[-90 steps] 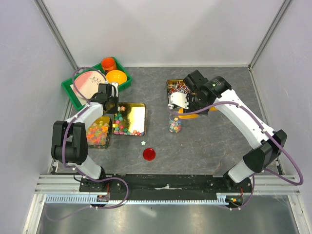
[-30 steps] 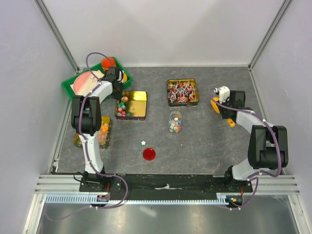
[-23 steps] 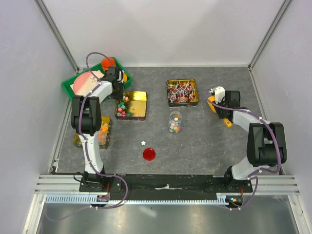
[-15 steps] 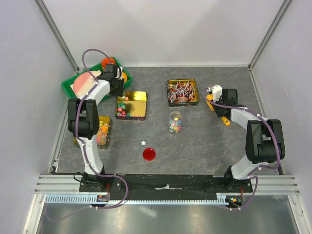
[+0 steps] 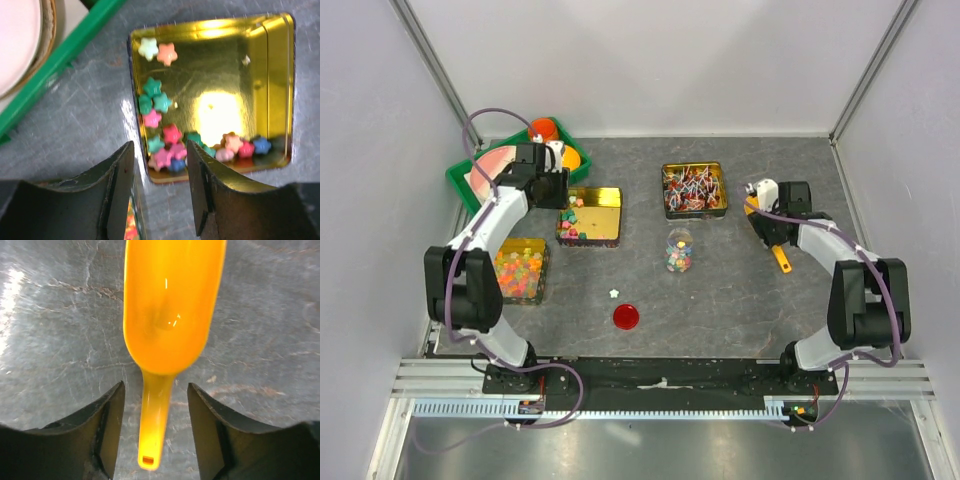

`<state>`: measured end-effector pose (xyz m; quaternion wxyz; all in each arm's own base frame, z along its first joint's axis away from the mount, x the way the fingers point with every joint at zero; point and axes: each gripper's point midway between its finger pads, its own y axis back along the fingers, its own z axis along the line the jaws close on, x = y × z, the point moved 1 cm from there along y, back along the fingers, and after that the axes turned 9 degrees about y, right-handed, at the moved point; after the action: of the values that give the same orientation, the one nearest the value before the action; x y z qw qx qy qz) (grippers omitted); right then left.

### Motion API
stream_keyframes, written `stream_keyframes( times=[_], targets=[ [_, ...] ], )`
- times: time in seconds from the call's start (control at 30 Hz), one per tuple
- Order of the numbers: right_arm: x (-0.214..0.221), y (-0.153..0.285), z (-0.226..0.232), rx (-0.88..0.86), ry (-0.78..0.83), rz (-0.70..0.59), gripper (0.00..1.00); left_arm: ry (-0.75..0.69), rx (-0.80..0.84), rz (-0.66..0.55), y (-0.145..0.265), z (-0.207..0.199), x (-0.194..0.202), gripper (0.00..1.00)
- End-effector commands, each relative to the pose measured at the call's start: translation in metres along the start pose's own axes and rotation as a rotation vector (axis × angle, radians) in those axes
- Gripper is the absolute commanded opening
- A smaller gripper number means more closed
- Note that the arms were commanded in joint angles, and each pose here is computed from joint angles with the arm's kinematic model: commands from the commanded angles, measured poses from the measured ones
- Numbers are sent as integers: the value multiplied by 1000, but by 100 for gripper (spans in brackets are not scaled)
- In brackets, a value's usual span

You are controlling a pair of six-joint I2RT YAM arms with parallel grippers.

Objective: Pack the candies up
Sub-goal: Place the storage box at the center of the board.

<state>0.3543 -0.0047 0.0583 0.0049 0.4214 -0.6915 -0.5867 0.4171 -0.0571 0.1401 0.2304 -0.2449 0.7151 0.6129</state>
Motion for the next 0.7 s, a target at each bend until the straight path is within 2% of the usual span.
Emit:
stream_keyframes(
  times=[0.0, 0.13, 0.27, 0.33, 0.37, 0.5, 0.67],
  targets=[
    [-46, 51, -20, 55, 24, -146, 66, -54, 50, -87, 40, -8, -4, 54],
    [-76, 95, -9, 42, 101, -240, 67, -78, 60, -137, 71, -8, 4, 63],
    [-104, 146, 52, -79, 282, -377, 68, -92, 52, -143, 86, -5, 16, 75],
    [-111, 163, 76, -158, 342, -440, 67, -104, 48, -136, 89, -2, 25, 75],
    [-114, 178, 101, -246, 389, -492, 67, -109, 46, -145, 93, -1, 26, 83],
    [-123, 203, 152, -396, 522, -562, 66, -109, 46, -149, 97, 1, 33, 85],
    [-122, 198, 226, -533, 721, -539, 66, -99, 48, -166, 98, 3, 36, 85]
  ],
)
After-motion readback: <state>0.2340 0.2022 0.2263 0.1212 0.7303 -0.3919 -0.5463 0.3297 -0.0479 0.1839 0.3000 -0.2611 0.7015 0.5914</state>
